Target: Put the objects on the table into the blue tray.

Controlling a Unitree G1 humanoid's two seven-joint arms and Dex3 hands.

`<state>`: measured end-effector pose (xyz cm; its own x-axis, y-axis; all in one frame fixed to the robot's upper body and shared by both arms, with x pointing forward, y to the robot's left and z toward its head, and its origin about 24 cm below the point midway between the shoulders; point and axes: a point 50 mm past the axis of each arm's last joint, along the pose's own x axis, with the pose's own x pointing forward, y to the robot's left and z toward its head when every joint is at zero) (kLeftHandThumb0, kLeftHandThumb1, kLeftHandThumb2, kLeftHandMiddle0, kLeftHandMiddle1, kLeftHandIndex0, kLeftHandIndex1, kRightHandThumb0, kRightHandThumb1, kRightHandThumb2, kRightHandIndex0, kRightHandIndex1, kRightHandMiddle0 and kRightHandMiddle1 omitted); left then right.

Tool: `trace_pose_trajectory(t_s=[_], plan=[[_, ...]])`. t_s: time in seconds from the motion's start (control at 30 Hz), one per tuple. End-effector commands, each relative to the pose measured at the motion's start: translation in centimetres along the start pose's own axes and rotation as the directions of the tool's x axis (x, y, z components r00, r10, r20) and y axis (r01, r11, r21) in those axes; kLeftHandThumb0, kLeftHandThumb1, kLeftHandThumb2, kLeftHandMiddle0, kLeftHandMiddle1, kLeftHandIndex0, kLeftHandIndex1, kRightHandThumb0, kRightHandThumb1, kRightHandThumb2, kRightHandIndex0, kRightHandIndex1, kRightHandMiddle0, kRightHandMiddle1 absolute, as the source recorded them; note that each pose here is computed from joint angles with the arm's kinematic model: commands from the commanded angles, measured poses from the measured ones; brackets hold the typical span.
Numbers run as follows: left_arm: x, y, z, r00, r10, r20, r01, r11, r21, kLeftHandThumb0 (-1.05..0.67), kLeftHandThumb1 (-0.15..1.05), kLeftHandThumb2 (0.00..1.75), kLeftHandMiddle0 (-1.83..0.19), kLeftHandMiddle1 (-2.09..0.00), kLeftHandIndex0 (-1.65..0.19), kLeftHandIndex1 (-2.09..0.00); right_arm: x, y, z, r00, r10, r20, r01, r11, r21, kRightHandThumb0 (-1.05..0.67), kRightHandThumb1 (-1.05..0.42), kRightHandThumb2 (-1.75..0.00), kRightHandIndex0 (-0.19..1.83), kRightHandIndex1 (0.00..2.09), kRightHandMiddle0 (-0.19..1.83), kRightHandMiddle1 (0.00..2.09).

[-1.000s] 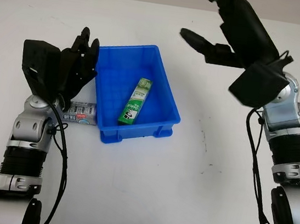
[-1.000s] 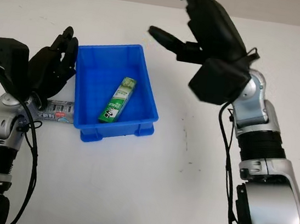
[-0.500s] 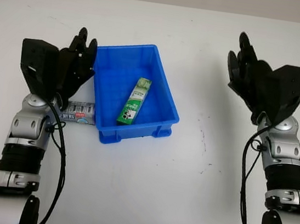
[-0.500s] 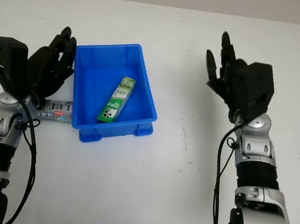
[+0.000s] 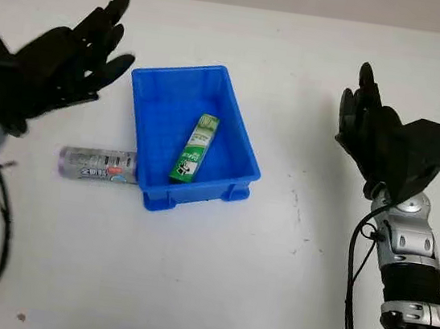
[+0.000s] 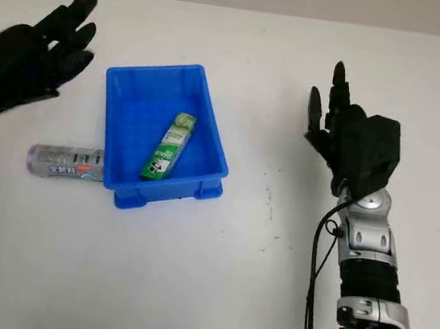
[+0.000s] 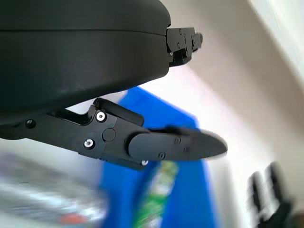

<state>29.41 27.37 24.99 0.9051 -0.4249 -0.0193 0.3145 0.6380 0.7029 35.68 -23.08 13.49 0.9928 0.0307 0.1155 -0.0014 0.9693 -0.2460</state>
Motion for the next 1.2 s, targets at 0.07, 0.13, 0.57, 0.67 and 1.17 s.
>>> trace_pose_trajectory(t_s=[0.07, 0.13, 0.57, 0.67, 1.17], plan=[[-2.7, 0.4, 1.4, 0.984, -0.05, -0.169, 0.086, 0.974, 0.211, -0.56, 0.82, 0.04, 0.02, -0.07, 0.0, -0.08, 0.0, 0.0, 0.4, 1.0, 0.007, 0.003, -0.007, 1.0, 0.012, -0.77, -1.05, -0.69, -0.19, 0.0, -0.19, 0.0], [-3.5, -0.1, 1.6, 0.974, -0.069, -0.216, 0.127, 0.954, 0.272, -0.52, 0.77, 0.03, 0.02, -0.06, 0.02, -0.06, 0.1, 0.0, 0.5, 1.0, 0.013, 0.002, -0.013, 1.0, 0.014, -0.76, -1.05, -0.7, -0.19, 0.0, -0.19, 0.0], [-4.4, -4.8, -0.8, 0.885, -0.162, -0.437, 0.352, 0.847, 0.399, -0.59, 0.81, 0.07, 0.05, -0.04, 0.05, -0.04, 0.5, 0.0, 0.8, 0.999, 0.035, 0.026, -0.035, 0.999, 0.019, -0.74, -1.05, -0.72, -0.19, 0.0, -0.19, 0.0], [-4.1, -5.3, -1.1, 0.898, -0.172, -0.406, 0.338, 0.859, 0.384, -0.58, 0.81, 0.06, 0.07, -0.04, 0.07, -0.04, 0.5, -0.1, 0.8, 0.999, 0.036, 0.026, -0.037, 0.999, 0.018, -0.75, -1.05, -0.71, -0.19, 0.0, -0.19, 0.0], [-0.7, -7.7, -1.5, 0.987, 0.022, -0.157, 0.066, 0.845, 0.53, -0.52, 0.88, 0.06, -0.18, -0.11, -0.13, -0.12, 0.2, -0.3, 0.5, 0.999, 0.041, 0.01, -0.041, 0.998, 0.04, -0.71, -1.05, -0.71, -0.19, 0.0, -0.19, 0.0]])
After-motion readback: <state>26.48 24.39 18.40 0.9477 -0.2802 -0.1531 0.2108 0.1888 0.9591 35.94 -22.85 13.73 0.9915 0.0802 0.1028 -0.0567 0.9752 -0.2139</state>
